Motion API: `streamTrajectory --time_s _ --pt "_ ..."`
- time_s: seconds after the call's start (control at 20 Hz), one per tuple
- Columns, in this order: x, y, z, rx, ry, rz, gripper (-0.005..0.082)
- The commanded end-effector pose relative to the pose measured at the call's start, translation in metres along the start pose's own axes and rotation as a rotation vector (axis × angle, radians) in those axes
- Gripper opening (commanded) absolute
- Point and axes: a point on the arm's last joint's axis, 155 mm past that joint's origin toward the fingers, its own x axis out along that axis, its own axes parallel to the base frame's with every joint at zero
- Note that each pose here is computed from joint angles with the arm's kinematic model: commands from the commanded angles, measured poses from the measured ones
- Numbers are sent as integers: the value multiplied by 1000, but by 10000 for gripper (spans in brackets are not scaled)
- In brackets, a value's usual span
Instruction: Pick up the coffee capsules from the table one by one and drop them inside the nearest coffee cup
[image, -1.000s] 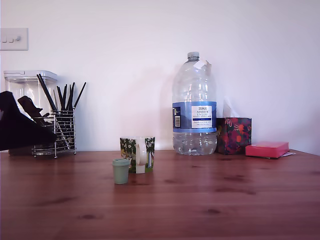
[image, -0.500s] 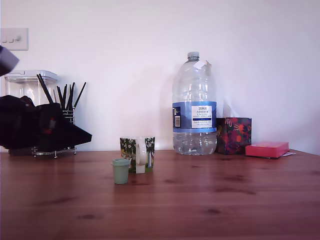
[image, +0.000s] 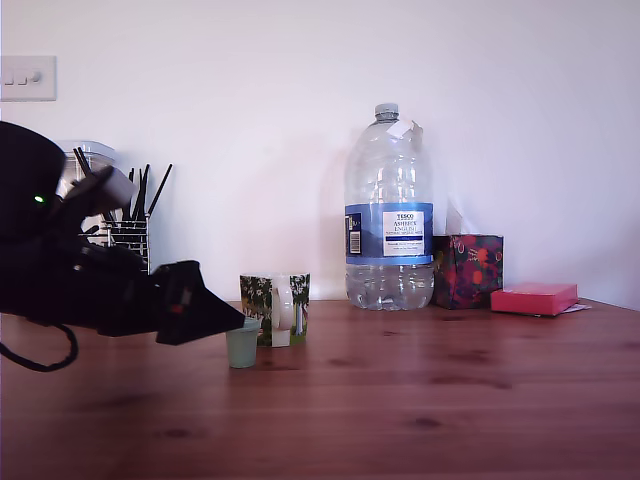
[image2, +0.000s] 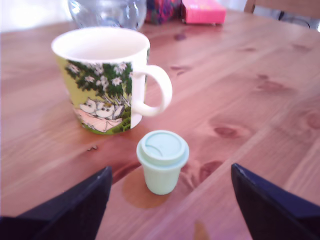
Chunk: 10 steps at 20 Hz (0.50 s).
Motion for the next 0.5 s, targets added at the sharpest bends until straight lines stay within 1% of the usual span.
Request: streamTrajectory --time_s 0.0,0.2,0.35,0.45 --pt "11 -2 -18 3 64 -21 693" --pt "33 -2 -31 6 154 -44 692" --pt "42 2 -28 3 180 -47 683" --pt "46 4 -27 0 191 -48 604"
